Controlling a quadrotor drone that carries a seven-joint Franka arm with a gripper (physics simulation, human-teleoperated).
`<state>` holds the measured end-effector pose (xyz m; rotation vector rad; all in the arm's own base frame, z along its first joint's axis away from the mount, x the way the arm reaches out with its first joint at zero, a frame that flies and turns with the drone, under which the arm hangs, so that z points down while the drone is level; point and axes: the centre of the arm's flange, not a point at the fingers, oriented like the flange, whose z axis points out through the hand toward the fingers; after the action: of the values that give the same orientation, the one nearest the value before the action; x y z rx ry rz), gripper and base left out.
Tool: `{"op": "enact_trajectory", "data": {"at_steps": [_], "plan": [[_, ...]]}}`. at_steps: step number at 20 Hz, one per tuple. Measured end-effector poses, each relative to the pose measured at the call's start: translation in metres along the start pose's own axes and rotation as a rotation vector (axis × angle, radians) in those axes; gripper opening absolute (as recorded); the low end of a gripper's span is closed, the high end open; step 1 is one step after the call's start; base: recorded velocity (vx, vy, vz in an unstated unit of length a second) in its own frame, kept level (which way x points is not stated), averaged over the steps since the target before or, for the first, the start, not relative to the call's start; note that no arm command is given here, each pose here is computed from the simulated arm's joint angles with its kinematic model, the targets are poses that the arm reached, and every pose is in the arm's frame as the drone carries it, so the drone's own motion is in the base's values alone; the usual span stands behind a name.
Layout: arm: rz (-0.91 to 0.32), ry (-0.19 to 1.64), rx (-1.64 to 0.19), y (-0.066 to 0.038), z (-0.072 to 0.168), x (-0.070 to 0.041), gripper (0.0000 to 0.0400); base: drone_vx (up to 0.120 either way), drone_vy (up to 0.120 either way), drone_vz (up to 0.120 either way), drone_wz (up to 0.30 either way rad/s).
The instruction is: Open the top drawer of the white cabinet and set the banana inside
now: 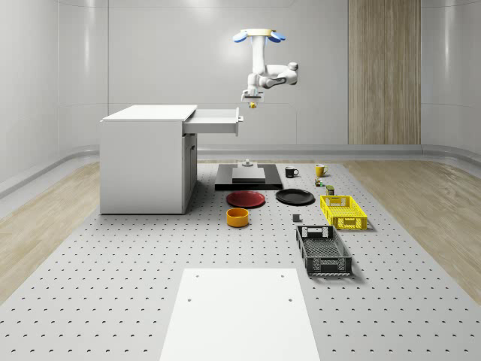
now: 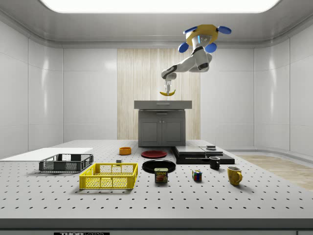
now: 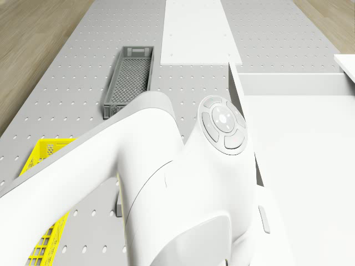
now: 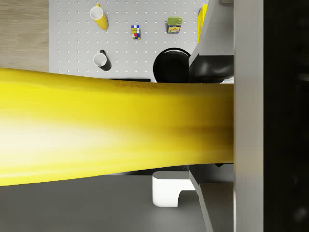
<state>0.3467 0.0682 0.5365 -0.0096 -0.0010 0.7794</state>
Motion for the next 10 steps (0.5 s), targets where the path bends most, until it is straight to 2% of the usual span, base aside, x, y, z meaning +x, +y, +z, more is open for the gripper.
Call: {"op": "enact_trajectory", "data": {"at_steps": [1, 10], "plan": [[0.0, 0.0, 0.0, 0.0, 0.0, 0.0, 0.02, 0.0, -0.12, 0.08, 0.0], [0.0, 0.0, 0.0, 0.0, 0.0, 0.0, 0.02, 0.0, -0.12, 0.0, 0.0]]}}
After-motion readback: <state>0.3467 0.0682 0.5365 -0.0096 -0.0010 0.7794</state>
